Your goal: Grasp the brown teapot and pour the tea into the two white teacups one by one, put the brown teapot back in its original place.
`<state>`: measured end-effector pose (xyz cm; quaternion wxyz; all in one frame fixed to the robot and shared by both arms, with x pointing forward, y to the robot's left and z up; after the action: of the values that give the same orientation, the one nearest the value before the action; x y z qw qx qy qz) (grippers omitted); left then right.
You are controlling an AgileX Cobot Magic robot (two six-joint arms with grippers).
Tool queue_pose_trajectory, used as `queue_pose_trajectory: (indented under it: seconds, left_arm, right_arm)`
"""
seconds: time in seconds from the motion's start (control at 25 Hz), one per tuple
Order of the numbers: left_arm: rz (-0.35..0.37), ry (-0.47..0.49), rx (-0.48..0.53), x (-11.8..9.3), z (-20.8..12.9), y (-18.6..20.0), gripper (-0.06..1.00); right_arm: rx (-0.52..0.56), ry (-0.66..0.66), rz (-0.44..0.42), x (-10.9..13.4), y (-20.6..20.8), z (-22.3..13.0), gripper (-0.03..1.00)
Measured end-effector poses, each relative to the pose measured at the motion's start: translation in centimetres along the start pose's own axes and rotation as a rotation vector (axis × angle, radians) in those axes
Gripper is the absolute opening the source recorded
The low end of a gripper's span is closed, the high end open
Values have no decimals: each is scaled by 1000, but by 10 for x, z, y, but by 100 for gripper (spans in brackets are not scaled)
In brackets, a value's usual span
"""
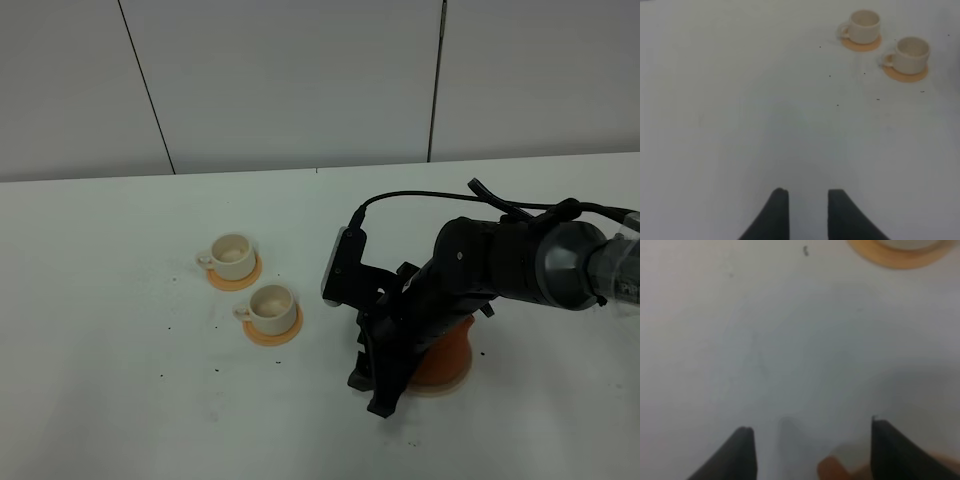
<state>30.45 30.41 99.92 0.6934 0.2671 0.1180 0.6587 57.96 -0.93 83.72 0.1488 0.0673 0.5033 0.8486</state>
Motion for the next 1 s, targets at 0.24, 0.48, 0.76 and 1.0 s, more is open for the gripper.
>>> queue_pose_trajectory:
  seconds: [0.24, 0.48, 0.76, 1.0]
  left_arm:
    - [0, 0, 0, 0, 0, 0, 26]
    - [0, 0, 0, 0, 0, 0, 26]
    - [0, 0, 0, 0, 0, 0, 26]
    - [0, 0, 0, 0, 0, 0, 26]
  right_arm:
    - [30, 16, 38, 7, 0, -5, 49]
    - [52, 52, 49, 9, 7, -8, 49]
    - [66, 69, 58, 11, 11, -9, 49]
    - [58, 70, 51, 11, 14, -7, 49]
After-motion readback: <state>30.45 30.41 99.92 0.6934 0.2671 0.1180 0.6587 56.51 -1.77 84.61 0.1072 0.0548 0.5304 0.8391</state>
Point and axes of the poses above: a point on each arm's last joint axis where the gripper is mounted, y pointing back along that axis away from the gripper, x along the wrist's bending axis when the last joint is at zero, z = x × y, the point moved 9 cm from there along -y, pointing out along that axis toward the gripper, and after that the axes turned 7 degrees about -y, right-handed, at the moved point
